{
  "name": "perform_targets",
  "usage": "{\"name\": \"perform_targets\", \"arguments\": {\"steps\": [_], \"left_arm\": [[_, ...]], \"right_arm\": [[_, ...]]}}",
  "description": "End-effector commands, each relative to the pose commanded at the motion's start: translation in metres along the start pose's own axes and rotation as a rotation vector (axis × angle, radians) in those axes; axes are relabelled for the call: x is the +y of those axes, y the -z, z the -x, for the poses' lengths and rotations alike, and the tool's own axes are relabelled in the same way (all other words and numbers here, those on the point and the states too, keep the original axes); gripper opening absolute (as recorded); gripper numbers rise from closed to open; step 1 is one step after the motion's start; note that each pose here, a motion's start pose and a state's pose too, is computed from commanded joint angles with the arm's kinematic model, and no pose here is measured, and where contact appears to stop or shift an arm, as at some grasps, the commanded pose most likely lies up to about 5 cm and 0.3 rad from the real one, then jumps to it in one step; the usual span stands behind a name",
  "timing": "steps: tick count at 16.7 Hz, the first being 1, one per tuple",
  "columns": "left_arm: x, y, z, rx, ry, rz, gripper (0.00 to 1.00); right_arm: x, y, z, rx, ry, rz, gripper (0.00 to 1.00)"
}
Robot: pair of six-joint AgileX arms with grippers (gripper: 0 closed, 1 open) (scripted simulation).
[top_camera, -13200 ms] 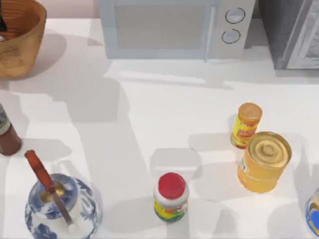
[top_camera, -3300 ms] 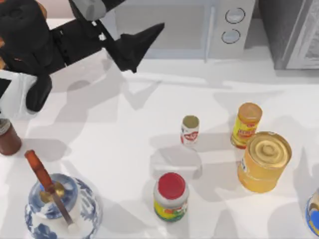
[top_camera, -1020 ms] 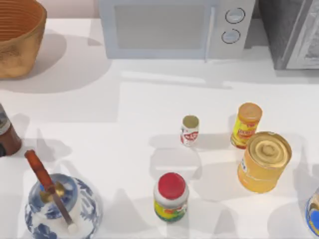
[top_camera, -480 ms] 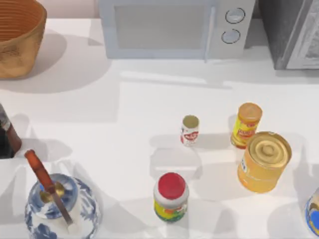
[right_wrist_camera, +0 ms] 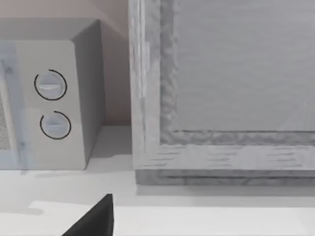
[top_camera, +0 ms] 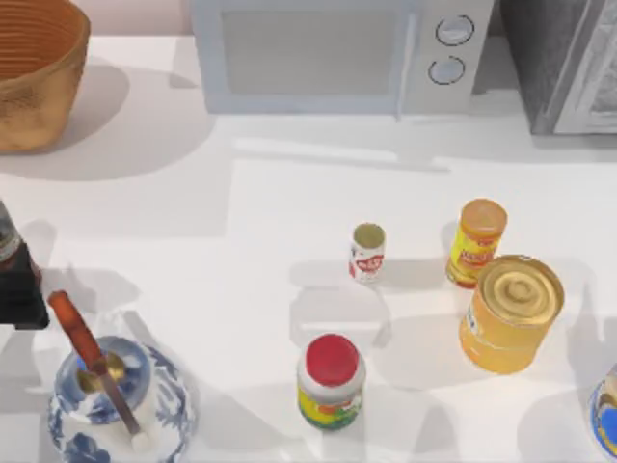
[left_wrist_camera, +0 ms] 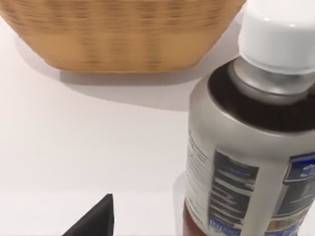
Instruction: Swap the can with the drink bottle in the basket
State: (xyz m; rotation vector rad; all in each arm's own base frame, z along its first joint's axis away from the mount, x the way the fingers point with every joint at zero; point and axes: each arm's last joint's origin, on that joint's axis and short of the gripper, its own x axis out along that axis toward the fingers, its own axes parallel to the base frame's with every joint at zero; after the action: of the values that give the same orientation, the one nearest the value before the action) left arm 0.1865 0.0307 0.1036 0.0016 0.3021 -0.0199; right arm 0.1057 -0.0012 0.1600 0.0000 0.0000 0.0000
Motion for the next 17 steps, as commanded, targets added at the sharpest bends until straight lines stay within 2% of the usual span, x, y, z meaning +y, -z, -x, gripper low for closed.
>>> {"name": "perform_targets", "arguments": {"steps": [5,13,17], "left_arm": [[0.002,-0.002,-0.003,-0.004,-0.006,0.001,1.00],[0.001,-0.004,-0.052,0.000,0.001,0.000,1.00],[0.000,0.000,-0.060,0.000,0.000,0.000,1.00]], "right_arm": [[0.000,0.000,0.000,0.000,0.000,0.000,1.00],[0.000,0.000,0.000,0.000,0.000,0.000,1.00],[0.000,0.000,0.000,0.000,0.000,0.000,1.00]]}}
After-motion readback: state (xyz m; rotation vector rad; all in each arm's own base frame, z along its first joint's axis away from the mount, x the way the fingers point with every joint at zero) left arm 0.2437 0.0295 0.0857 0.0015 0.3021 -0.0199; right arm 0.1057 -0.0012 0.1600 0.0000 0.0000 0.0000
